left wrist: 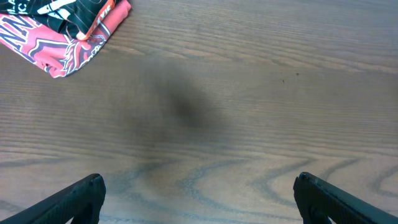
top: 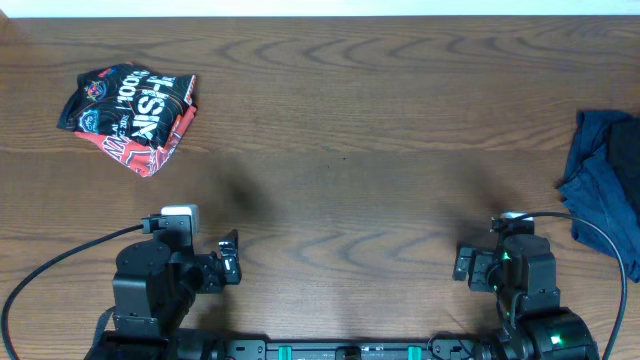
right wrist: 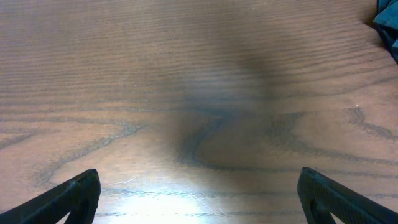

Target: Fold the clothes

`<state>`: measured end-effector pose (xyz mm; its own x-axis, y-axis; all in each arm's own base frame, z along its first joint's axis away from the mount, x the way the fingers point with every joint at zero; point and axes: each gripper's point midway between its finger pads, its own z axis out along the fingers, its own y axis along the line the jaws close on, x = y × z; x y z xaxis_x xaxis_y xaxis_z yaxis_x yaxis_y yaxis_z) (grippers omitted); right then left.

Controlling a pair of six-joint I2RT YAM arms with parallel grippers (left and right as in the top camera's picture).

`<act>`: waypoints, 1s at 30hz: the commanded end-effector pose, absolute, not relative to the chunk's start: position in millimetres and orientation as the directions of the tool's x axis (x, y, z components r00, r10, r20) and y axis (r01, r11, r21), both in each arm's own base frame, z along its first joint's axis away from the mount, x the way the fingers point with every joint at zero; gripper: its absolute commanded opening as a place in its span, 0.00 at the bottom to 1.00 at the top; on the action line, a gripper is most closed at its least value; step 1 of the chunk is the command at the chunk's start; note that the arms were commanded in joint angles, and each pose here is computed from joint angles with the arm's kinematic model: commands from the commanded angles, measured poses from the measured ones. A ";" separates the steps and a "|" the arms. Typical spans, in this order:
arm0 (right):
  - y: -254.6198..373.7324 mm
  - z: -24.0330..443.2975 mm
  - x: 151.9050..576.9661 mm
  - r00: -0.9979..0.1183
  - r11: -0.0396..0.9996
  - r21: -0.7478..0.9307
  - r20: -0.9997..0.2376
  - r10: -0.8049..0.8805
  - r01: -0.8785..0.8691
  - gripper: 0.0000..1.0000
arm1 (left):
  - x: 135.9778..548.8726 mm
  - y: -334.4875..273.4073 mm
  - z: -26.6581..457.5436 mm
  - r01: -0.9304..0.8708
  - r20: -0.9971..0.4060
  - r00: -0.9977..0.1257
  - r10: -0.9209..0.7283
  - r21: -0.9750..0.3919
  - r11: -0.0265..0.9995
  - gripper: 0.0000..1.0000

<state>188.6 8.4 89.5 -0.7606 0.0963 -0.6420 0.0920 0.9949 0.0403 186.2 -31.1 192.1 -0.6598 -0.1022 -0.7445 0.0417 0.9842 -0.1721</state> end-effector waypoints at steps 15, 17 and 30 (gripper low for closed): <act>-3.2 99.9 184.6 -0.647 0.992 0.044 -0.754 0.112 0.121 0.99 | 185.7 -32.1 191.8 0.043 -0.742 -0.662 -0.105 -0.178 0.983 0.98; -1.9 114.5 192.8 -0.591 0.997 0.012 -0.805 0.056 0.077 0.99 | 185.7 -32.1 191.8 0.043 -0.742 -0.662 -0.105 -0.178 0.983 0.98; 25.2 156.2 228.9 -0.200 0.986 -0.100 -0.972 -0.126 -0.136 0.99 | 185.7 -32.1 191.8 0.043 -0.742 -0.662 -0.105 -0.178 0.983 0.98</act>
<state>224.9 15.5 169.5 -0.2092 -0.0847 -0.9742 -0.0707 0.9949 -0.0714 185.9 -31.1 191.4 -0.6615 -0.1020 -0.7430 0.0413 0.9842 -0.1719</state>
